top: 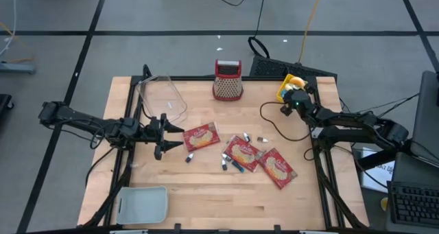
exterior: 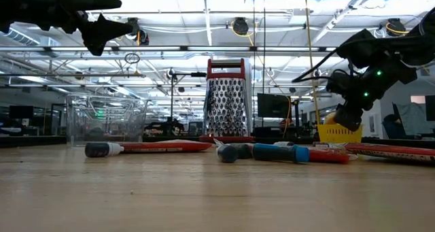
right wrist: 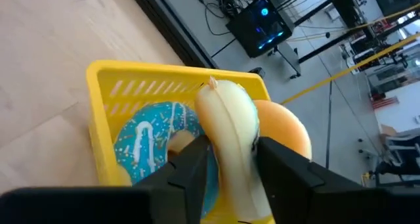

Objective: Pick & Place Food Item
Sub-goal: Put the sky blue donut into the yellow bin, then put the brown food coloring bottle into the gray bin

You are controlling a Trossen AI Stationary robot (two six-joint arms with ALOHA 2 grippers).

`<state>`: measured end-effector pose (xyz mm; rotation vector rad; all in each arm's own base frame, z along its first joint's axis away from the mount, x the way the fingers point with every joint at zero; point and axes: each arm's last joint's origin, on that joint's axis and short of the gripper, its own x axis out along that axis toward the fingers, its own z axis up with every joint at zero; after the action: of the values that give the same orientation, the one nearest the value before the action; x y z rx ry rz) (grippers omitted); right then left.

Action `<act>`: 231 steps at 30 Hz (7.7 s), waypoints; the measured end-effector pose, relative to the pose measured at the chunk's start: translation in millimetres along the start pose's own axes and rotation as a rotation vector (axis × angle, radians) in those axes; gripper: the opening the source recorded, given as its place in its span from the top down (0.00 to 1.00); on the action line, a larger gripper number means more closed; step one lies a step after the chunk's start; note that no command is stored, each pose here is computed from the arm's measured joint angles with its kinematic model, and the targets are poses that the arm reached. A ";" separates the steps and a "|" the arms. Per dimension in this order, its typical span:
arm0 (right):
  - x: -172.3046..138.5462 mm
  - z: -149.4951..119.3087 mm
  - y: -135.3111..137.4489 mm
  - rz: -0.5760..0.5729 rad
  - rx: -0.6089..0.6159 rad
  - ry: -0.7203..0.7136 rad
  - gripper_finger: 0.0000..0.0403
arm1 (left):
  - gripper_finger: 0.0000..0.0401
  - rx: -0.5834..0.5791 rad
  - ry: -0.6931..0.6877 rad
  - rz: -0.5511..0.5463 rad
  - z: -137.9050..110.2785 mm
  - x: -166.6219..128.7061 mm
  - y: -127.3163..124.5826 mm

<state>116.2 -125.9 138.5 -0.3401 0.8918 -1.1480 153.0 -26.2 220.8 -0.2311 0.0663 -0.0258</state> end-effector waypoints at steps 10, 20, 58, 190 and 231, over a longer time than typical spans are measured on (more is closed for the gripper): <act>-0.2 0.7 0.0 -0.001 0.107 -0.006 0.56 | 0.36 0.000 0.000 0.000 0.0 0.0 0.0; -0.2 0.1 0.3 0.002 0.317 0.000 0.58 | 0.36 0.000 0.000 0.000 0.0 0.0 0.0; -5.8 19.4 7.9 0.576 0.712 -0.207 0.55 | 0.36 0.000 0.000 0.000 0.1 0.0 0.0; -108.7 37.7 87.2 1.173 0.254 -0.802 0.86 | 0.36 -0.329 -0.154 0.211 -21.5 88.6 -2.9; -132.0 42.0 92.6 1.274 0.236 -0.874 0.85 | 0.36 0.112 0.149 0.198 -0.2 267.7 -11.5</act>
<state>190.7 21.3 161.6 -0.0093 0.0648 0.1371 419.8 -46.3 206.4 -0.1099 0.2354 0.1507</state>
